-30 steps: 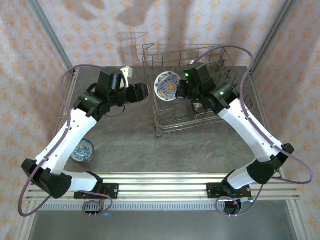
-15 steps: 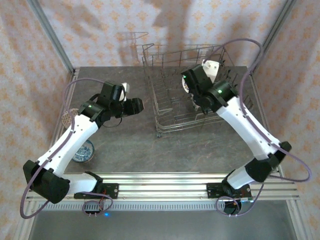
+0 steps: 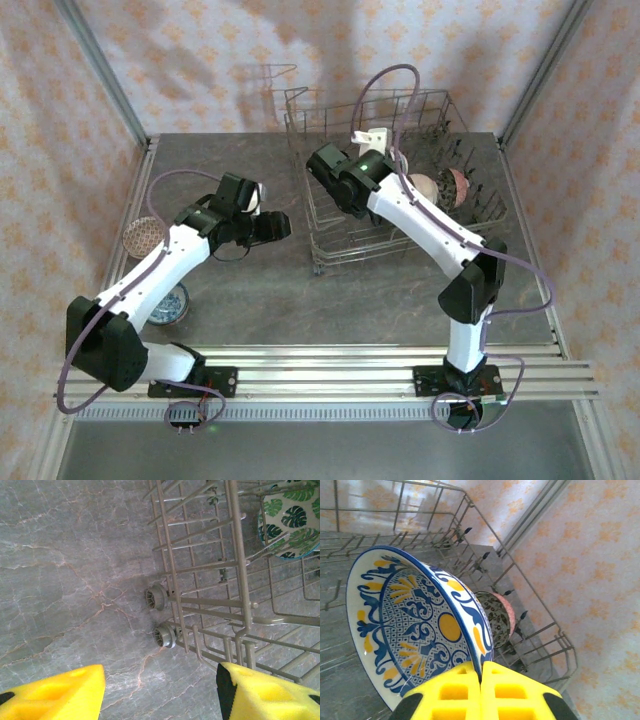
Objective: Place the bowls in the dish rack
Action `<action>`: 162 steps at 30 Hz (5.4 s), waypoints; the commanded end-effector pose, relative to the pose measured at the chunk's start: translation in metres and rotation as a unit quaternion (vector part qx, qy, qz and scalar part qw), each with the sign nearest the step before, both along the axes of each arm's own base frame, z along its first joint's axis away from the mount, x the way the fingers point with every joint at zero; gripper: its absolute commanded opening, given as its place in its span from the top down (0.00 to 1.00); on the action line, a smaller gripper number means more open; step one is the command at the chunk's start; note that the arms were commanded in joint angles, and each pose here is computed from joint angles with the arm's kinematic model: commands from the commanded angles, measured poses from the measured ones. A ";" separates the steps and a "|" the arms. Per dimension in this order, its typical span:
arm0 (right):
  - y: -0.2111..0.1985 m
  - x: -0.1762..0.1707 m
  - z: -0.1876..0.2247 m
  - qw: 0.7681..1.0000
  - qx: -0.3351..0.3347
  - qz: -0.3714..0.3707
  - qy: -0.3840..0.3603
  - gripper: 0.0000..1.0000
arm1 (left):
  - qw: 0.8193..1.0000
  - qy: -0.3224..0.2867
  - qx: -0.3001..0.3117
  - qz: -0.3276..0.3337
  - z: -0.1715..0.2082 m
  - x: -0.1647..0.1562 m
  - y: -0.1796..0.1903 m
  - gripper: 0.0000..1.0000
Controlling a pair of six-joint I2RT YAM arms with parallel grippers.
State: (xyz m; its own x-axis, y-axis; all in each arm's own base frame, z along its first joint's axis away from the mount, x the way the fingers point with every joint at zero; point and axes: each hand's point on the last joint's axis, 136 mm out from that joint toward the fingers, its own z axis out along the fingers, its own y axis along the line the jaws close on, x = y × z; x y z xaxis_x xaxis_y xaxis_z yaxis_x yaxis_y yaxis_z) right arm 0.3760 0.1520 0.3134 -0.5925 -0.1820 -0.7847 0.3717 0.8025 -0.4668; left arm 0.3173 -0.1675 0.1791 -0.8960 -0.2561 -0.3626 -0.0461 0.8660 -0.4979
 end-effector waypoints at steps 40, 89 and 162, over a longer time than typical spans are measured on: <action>0.002 0.016 -0.044 0.984 -0.170 -0.050 0.015 1.00 | 1.000 0.023 -0.007 -0.015 -0.026 -0.008 0.004 0.38; 0.031 0.015 -0.089 0.995 -0.042 -0.009 0.090 1.00 | 1.000 0.008 -0.008 -0.002 -0.007 -0.012 0.010 0.38; 0.078 0.022 -0.145 0.978 0.036 0.068 0.192 0.45 | 1.000 0.015 -0.003 0.008 -0.007 -0.019 0.016 0.37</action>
